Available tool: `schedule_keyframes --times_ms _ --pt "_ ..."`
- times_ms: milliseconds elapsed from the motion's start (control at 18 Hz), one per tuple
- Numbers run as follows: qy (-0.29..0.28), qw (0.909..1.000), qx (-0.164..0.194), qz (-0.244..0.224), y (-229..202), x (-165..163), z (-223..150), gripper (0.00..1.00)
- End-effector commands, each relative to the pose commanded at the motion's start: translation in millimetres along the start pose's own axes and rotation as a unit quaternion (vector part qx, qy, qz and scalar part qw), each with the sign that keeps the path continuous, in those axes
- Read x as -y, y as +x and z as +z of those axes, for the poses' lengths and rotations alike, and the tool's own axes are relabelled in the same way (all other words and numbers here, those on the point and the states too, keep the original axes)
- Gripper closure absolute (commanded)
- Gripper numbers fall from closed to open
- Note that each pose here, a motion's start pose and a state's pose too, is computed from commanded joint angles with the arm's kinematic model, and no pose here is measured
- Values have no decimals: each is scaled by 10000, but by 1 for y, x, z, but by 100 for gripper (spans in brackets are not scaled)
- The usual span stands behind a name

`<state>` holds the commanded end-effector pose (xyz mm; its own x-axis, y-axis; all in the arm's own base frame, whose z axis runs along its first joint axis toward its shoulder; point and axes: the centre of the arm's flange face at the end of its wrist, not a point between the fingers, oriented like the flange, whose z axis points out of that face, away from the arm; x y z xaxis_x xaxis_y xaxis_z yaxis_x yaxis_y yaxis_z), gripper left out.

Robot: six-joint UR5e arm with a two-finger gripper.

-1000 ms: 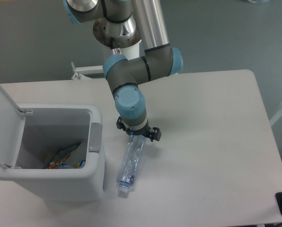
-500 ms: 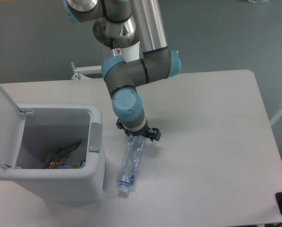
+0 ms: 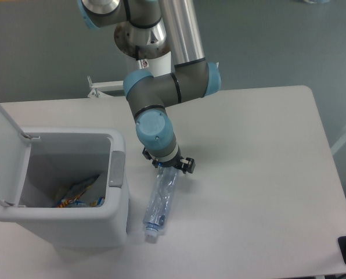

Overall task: Place the trash in the trash can
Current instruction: 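Lower the gripper and close it on the bottle's upper end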

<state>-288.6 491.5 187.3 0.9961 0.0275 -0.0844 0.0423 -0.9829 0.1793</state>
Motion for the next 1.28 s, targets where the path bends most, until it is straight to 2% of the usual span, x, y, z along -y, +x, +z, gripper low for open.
schedule_keyframes --times_ms 333,667,1278 --pt "12 10000 10 -3 -1 0 -1 36" --pt "24 10000 21 -6 0 1 -2 45" --pt "38 9999 121 18 -5 3 -8 48"
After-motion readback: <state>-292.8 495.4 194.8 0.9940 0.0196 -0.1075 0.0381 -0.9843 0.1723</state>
